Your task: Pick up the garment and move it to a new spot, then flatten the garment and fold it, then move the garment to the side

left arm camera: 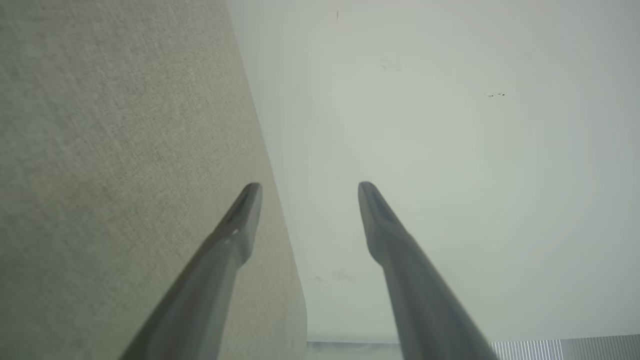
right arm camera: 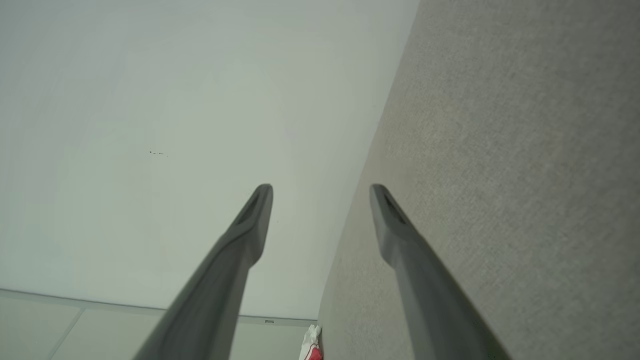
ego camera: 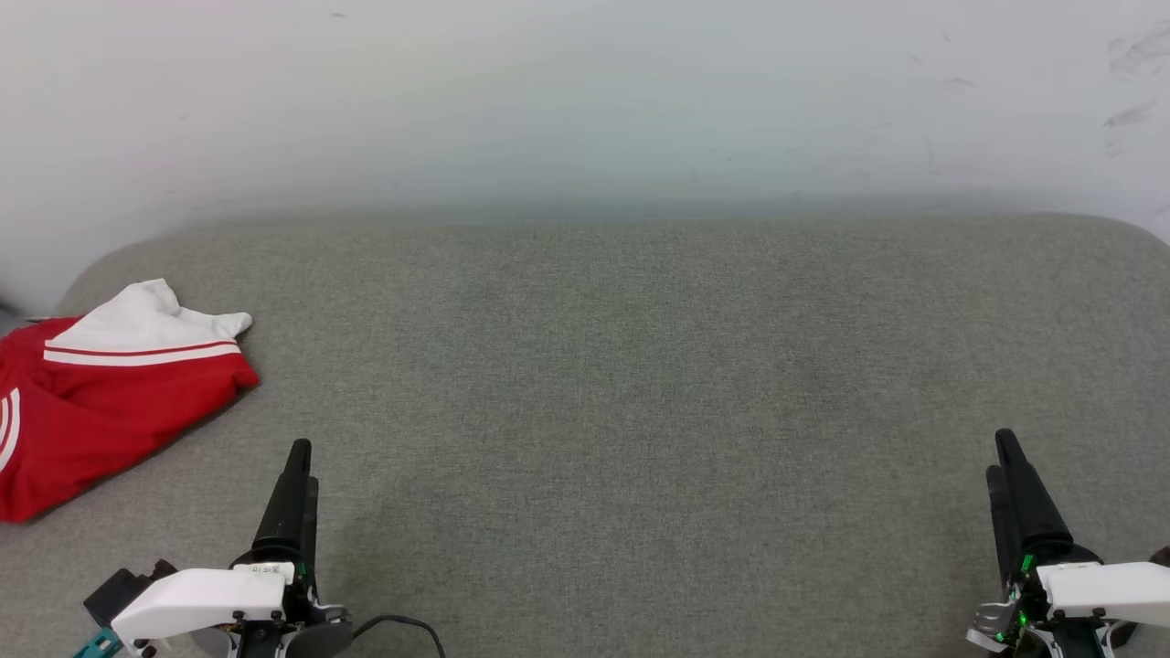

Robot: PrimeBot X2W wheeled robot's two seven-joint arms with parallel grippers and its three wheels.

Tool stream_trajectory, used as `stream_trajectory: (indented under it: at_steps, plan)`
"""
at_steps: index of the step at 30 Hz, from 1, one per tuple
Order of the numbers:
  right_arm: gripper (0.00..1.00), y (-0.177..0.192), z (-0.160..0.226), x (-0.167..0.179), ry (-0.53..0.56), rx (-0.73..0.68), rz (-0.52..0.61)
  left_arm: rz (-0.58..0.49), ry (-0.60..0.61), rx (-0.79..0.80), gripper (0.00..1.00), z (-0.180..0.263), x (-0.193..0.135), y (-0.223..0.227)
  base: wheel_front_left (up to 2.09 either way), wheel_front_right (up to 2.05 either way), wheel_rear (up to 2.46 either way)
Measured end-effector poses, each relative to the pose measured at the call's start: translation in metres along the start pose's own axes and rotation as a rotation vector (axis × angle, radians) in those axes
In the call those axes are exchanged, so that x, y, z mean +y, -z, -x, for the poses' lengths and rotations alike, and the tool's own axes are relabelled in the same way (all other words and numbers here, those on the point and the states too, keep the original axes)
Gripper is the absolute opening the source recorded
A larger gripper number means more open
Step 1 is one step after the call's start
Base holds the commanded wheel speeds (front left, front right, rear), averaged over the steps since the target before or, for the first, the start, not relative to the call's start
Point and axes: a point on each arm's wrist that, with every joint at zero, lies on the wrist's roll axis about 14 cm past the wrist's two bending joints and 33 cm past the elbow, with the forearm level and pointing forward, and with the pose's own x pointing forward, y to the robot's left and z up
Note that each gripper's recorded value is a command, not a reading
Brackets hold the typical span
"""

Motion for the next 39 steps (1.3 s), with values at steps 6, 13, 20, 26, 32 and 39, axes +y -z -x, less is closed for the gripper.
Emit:
stream_trajectory:
  at_steps: [6,13,20,26,32,39]
  plan:
    - [1.00,-0.005,-0.001,0.012,-0.035,-0.023,0.128,-0.124,0.003,-0.023,1.00,-0.002,-0.007,-0.005,0.00,0.00,0.00]
    - [1.00,-0.004,-0.001,0.028,-0.085,-0.034,0.295,-0.285,0.008,-0.032,1.00,-0.003,-0.017,-0.003,0.00,0.00,0.00]
    - [1.00,0.002,0.001,0.038,-0.118,-0.032,0.455,-0.440,0.009,-0.040,1.00,-0.004,-0.023,0.002,0.00,0.00,0.00]
    - [1.00,0.010,0.003,0.042,-0.143,-0.024,0.587,-0.563,0.002,-0.046,1.00,-0.002,-0.023,0.005,0.00,0.00,0.00]
    - [1.00,0.016,0.006,0.042,-0.153,-0.017,0.692,-0.666,-0.008,-0.054,1.00,0.001,-0.020,0.006,0.00,0.00,0.00]
    - [1.00,0.021,0.008,0.037,-0.153,-0.007,0.797,-0.771,0.005,-0.064,1.00,0.002,-0.023,0.008,0.00,0.00,0.00]
